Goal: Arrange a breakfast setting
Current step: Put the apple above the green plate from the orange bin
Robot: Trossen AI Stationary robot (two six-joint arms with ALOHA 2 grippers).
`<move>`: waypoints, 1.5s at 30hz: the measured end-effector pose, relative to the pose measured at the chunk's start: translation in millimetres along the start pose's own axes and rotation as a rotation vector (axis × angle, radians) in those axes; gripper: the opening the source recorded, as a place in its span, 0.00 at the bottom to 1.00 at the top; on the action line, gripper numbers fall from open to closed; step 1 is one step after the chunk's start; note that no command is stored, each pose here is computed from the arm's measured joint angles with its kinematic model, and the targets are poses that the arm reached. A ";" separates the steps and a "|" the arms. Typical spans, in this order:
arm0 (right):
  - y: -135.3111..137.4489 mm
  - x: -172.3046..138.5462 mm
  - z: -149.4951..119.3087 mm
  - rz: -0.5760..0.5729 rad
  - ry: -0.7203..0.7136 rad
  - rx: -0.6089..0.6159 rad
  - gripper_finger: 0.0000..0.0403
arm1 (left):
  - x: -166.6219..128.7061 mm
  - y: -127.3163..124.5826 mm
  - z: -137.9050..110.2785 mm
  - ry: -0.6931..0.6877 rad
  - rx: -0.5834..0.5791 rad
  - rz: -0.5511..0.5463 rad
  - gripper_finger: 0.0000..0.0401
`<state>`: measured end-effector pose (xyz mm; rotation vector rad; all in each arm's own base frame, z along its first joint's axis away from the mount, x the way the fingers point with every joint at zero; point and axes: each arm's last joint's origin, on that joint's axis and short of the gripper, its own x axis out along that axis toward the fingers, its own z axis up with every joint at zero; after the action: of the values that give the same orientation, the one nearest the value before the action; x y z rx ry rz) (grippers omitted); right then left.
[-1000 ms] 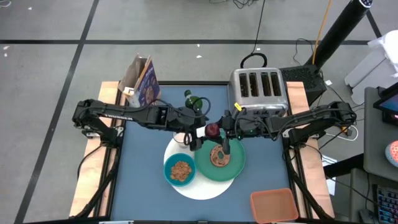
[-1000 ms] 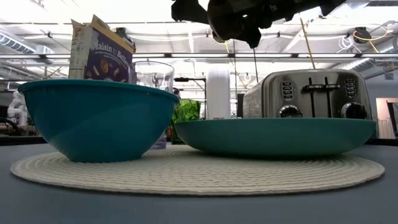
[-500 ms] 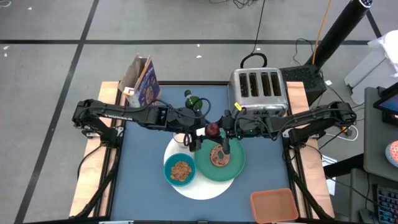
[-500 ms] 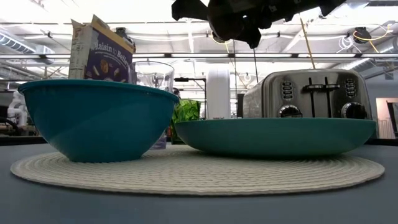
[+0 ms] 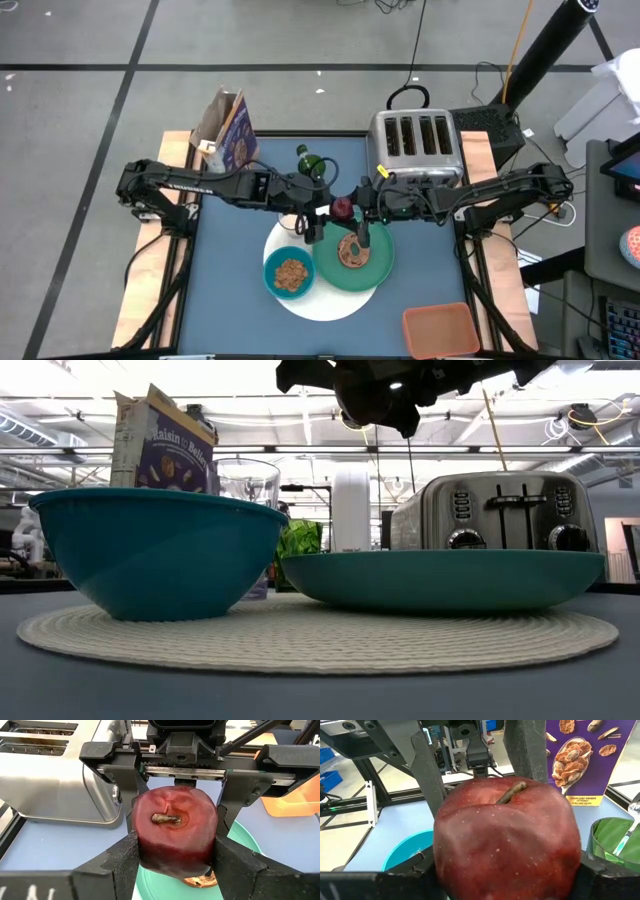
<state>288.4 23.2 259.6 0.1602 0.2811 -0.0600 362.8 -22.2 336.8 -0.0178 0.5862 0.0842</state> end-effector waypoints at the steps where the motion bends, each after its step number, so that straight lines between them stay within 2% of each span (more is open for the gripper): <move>1: 0.0 0.0 0.0 0.000 0.000 0.000 0.65 | 0.0 0.0 0.0 0.000 0.000 0.000 0.54; 11: -0.1 0.0 0.0 -0.003 -0.001 0.004 0.68 | 0.0 0.2 0.2 -0.002 -0.002 0.004 0.54; 20: -0.6 -0.1 -3.4 -0.009 0.035 -0.004 0.88 | 0.0 0.5 0.2 -0.003 -0.003 0.009 0.54; 24: -1.8 -4.5 -6.3 -0.019 0.084 -0.012 0.94 | 0.5 4.6 0.4 -0.002 -0.015 0.025 0.54; 36: -4.9 -33.5 -0.7 -0.032 0.157 -0.066 0.95 | -0.7 44.1 -9.4 0.117 -0.076 0.104 0.54; 45: -4.8 -42.8 6.0 -0.026 0.124 -0.068 0.95 | 15.4 65.9 -44.8 0.222 -0.135 0.154 0.54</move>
<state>248.6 19.1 276.6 0.0932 0.4084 -0.0665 345.3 42.7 291.4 -0.1142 0.8022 0.2742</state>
